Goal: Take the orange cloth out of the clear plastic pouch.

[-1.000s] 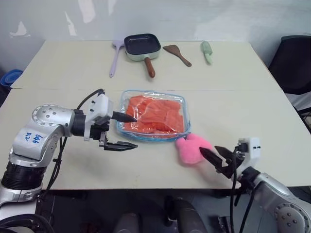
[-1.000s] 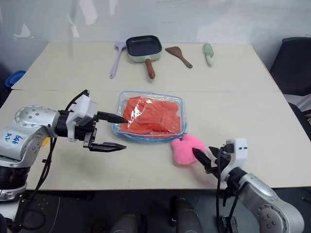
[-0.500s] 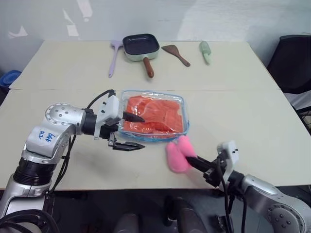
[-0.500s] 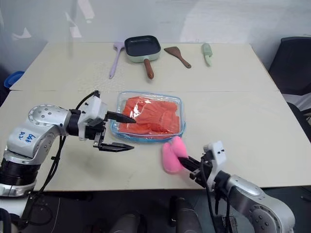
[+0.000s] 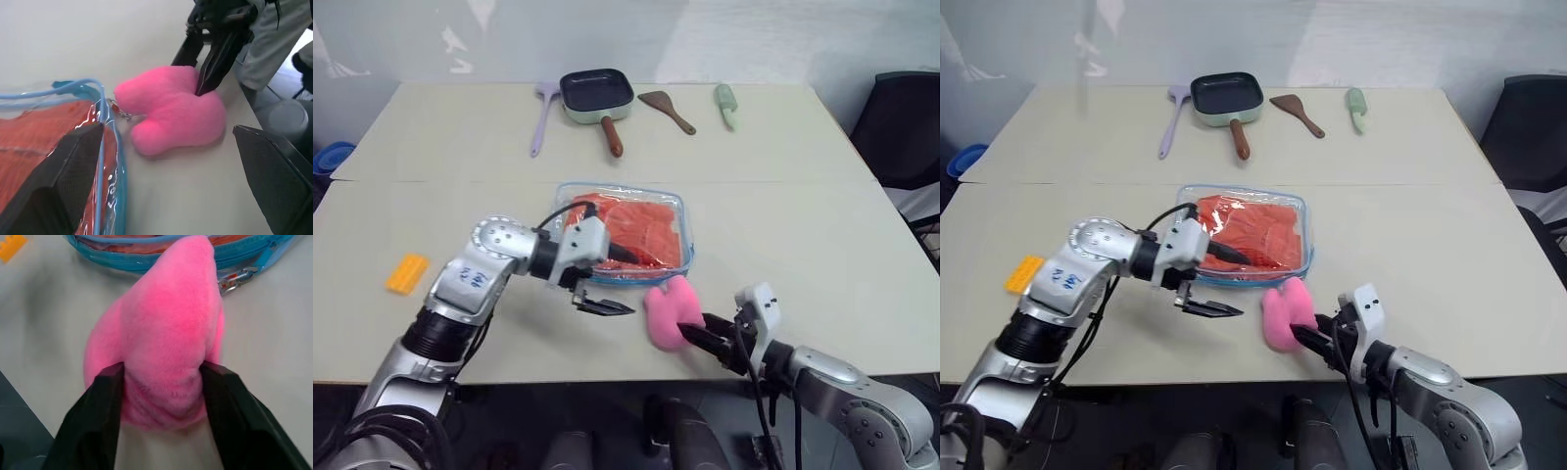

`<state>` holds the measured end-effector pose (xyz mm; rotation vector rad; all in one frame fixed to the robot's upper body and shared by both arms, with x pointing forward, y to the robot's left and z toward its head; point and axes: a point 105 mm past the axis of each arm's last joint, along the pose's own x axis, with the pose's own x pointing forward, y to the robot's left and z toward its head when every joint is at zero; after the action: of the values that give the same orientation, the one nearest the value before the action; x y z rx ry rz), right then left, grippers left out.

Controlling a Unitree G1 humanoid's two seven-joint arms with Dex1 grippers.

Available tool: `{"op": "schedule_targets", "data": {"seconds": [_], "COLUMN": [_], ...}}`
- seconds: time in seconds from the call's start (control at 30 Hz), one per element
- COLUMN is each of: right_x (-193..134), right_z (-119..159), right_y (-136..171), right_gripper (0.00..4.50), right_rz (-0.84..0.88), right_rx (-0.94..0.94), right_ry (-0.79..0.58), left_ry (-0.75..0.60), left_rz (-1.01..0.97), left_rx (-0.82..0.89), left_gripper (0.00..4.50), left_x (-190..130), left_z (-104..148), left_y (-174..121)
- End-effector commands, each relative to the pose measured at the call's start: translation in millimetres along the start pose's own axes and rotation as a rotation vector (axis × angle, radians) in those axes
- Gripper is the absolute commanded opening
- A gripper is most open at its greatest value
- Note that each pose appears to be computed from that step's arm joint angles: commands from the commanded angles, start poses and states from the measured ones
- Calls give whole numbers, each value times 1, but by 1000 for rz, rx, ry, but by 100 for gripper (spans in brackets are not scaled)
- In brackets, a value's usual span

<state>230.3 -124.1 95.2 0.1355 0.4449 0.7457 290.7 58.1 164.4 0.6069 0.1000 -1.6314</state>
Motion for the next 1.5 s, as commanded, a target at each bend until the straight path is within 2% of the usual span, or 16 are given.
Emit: {"op": "schedule_targets", "data": {"seconds": [0.03, 0.3, 0.5, 0.6, 0.77, 0.83, 0.9, 0.97, 1.03, 1.23, 1.5], "right_x": [-12, -27, -32, -44, -66, -64, -54, -42, -26, 9, 33], "right_z": [8, 31, 38, 53, 96, 113, 121, 117, 110, 110, 110], "right_y": [5, 14, 17, 16, -4, -20, -40, -53, -60, -53, -38], "right_gripper": [234, 234, 234, 239, 239, 239, 239, 239, 239, 239, 239], "right_rz": [-11, -12, 0, 15, -14, -67, -103, -71, -14, 127, 234], "right_rx": [-106, -217, -248, -311, -493, -623, -865, -1088, -1235, -1453, -1526], "right_ry": [15, 1, -2, 3, 42, 60, 110, 177, 205, 154, 94], "left_ry": [-2, -22, 61, 60, 45, 37, 39, 52, 62, 56, 55], "left_rz": [-68, -177, -146, -140, -121, -109, -97, -92, -73, -45, -7], "left_rx": [96, 126, 131, 129, 133, 123, 111, 104, 91, 88, 85], "left_gripper": [450, 450, 450, 392, 246, 183, 125, 69, 21, 21, 21], "left_x": [15, 53, 69, 69, 61, 56, 51, 48, 46, 43, 43], "left_z": [7, 2, -23, -27, -23, -21, -21, -22, -22, -17, -14], "left_y": [-1, -14, -12, -13, -11, -10, -9, -9, -8, -7, -9]}}
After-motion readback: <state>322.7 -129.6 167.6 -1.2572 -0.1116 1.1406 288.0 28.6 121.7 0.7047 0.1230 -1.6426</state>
